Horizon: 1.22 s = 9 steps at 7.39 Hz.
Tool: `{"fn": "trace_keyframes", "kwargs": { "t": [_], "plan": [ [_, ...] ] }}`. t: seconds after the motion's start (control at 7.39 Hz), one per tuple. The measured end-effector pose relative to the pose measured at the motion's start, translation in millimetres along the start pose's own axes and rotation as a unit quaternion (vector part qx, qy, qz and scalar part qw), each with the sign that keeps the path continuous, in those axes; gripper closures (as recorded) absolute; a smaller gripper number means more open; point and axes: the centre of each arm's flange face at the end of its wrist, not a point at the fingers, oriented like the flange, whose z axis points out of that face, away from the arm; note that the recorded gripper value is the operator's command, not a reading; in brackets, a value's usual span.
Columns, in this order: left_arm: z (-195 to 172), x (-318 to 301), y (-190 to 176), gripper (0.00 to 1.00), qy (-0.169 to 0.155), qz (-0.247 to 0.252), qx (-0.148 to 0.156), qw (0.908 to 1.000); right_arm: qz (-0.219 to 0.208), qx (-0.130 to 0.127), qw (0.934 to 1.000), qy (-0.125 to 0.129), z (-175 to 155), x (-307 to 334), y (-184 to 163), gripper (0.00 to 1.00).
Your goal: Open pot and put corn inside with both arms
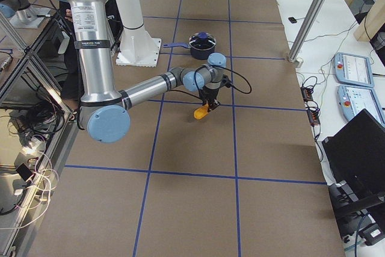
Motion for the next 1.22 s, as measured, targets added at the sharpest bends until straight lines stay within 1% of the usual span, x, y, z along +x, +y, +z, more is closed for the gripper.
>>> {"fn": "trace_keyframes", "kwargs": {
  "t": [0.14,0.27,0.54,0.95,1.22],
  "plan": [
    [17,24,12,0.02,-0.009,0.002,0.001,1.0,0.006,0.0,1.0,-0.001,-22,-4,-23,0.71],
    [34,48,23,0.02,-0.016,0.003,0.002,0.9999,0.011,0.001,0.9999,-0.003,-41,-10,-43,0.71],
    [65,89,42,0.02,-0.028,0.013,-0.001,0.9995,0.014,0.008,0.9998,-0.014,-63,-17,-63,0.71],
    [96,138,49,0.02,-0.04,0.02,-0.005,0.999,0.014,0.011,0.9996,-0.02,-70,-19,-69,0.7],
    [117,159,45,0.02,-0.045,0.021,-0.008,0.9988,0.015,0.013,0.9995,-0.024,-71,-20,-70,0.7]
  ]
}}
